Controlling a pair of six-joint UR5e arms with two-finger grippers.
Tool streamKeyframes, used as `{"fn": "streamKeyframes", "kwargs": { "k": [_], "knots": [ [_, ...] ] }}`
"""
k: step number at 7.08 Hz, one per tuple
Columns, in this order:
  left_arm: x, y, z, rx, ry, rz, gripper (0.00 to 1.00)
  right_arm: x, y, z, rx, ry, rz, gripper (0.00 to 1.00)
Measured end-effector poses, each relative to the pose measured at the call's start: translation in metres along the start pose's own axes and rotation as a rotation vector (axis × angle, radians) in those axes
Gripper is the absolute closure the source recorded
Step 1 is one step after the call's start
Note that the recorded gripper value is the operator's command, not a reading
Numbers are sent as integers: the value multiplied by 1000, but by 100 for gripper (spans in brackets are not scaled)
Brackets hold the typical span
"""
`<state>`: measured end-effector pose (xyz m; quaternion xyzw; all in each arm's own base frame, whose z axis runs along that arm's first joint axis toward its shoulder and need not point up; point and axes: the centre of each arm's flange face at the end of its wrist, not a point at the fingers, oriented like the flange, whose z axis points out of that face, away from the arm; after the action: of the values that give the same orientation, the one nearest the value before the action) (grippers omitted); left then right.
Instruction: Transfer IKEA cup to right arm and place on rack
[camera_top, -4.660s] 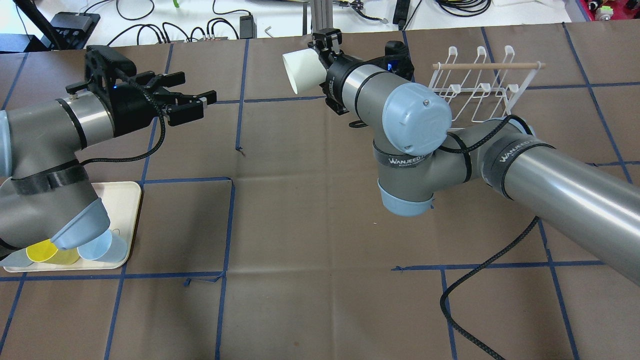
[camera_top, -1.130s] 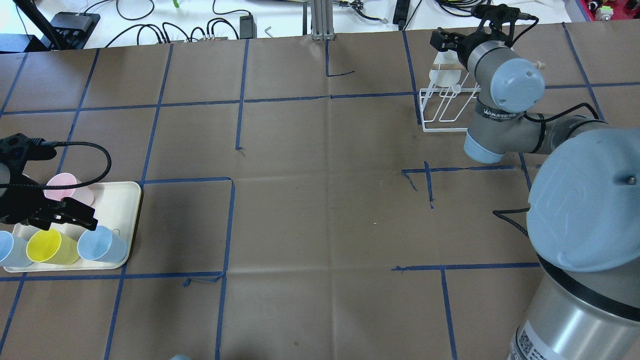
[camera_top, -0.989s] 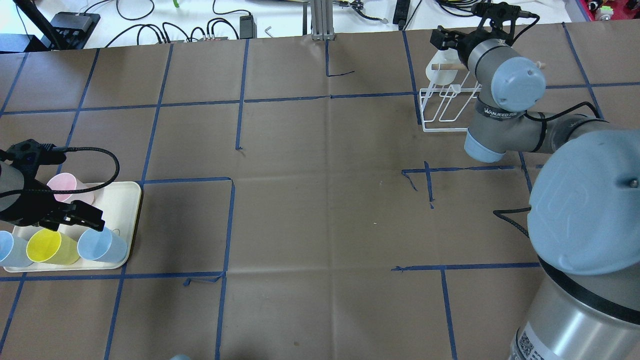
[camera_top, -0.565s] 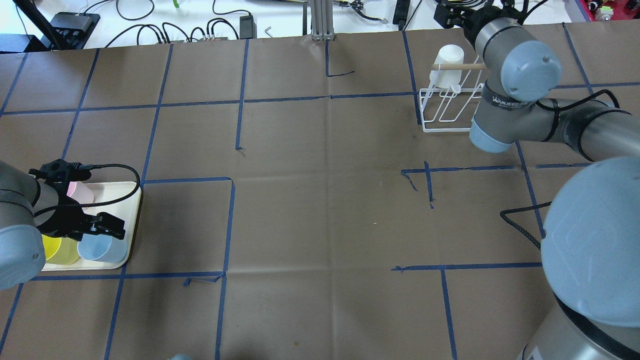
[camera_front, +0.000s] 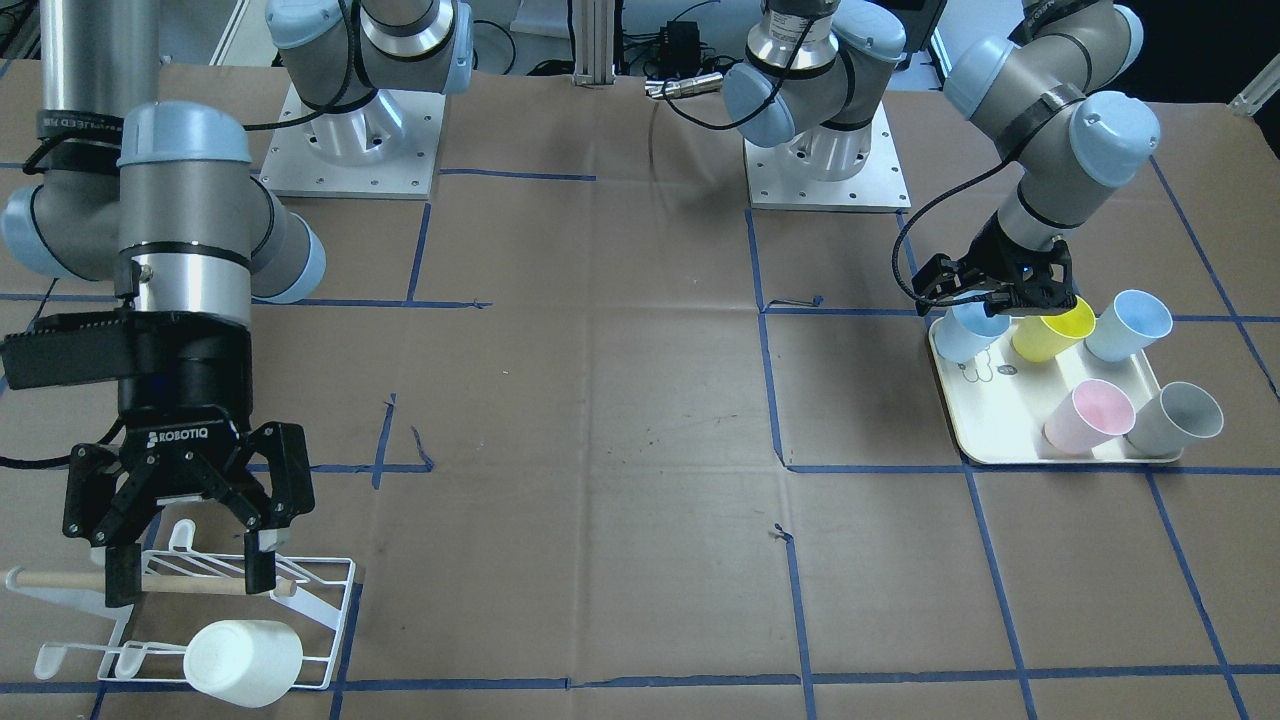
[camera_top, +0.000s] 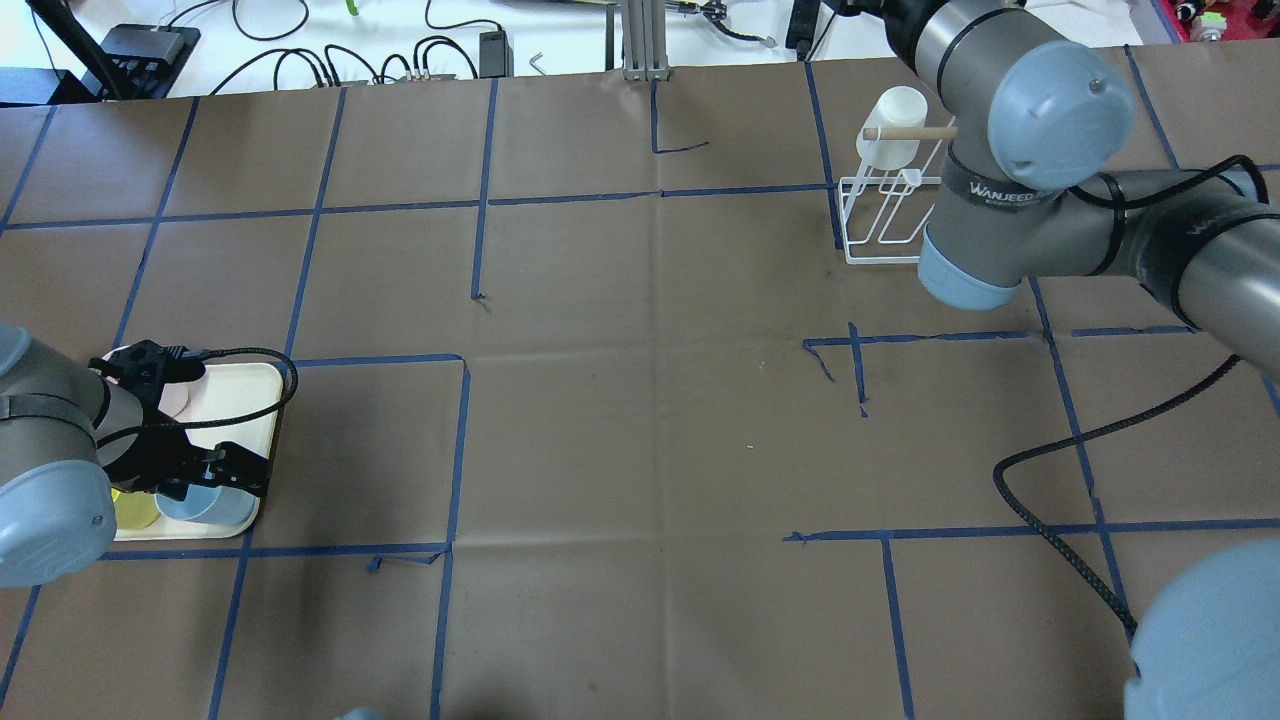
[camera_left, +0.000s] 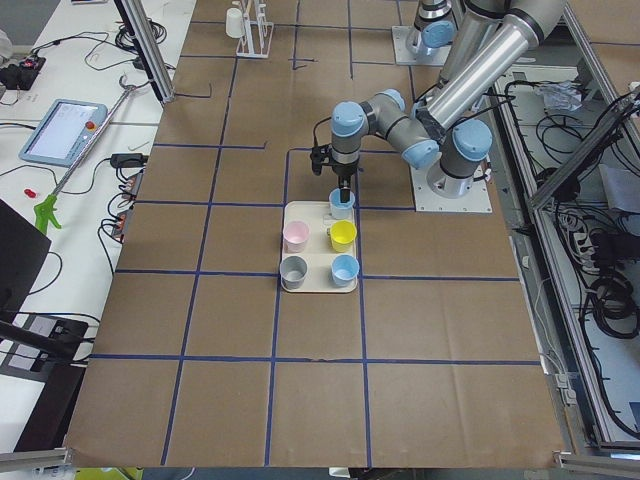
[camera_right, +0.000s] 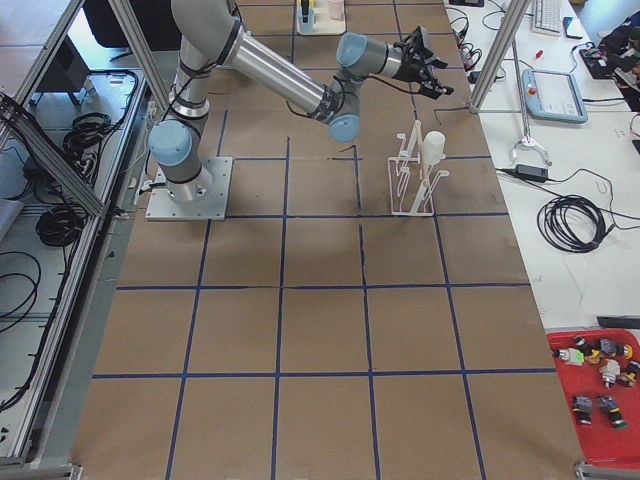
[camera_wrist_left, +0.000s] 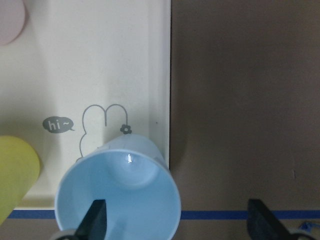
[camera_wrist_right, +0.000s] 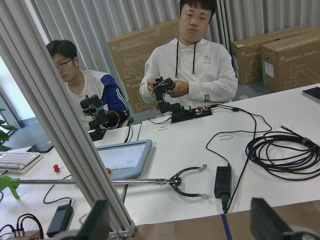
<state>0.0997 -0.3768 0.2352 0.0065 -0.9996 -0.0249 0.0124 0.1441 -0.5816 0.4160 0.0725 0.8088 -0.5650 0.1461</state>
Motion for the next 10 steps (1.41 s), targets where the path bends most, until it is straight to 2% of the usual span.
{"fn": "streamKeyframes", "kwargs": {
  "k": [2,3,5,7,9,10],
  "knots": [
    [-1,-1,0,-3,-4,4,90,-31,15,-40,-21,-49,224,0],
    [-2,-2,0,-3,-5,5,100,-45,26,-51,-49,-85,339,0],
    [-3,-2,-2,-1,-7,6,100,-63,46,-60,-122,-150,599,0],
    [-14,-16,-24,22,-40,9,100,-73,70,-69,-131,-209,842,0],
    [-35,-44,-91,26,-92,14,100,-80,90,-69,-157,-236,1044,0],
    [-39,-61,-134,36,-103,32,100,-82,93,-69,-166,-240,1095,0]
  ]
}}
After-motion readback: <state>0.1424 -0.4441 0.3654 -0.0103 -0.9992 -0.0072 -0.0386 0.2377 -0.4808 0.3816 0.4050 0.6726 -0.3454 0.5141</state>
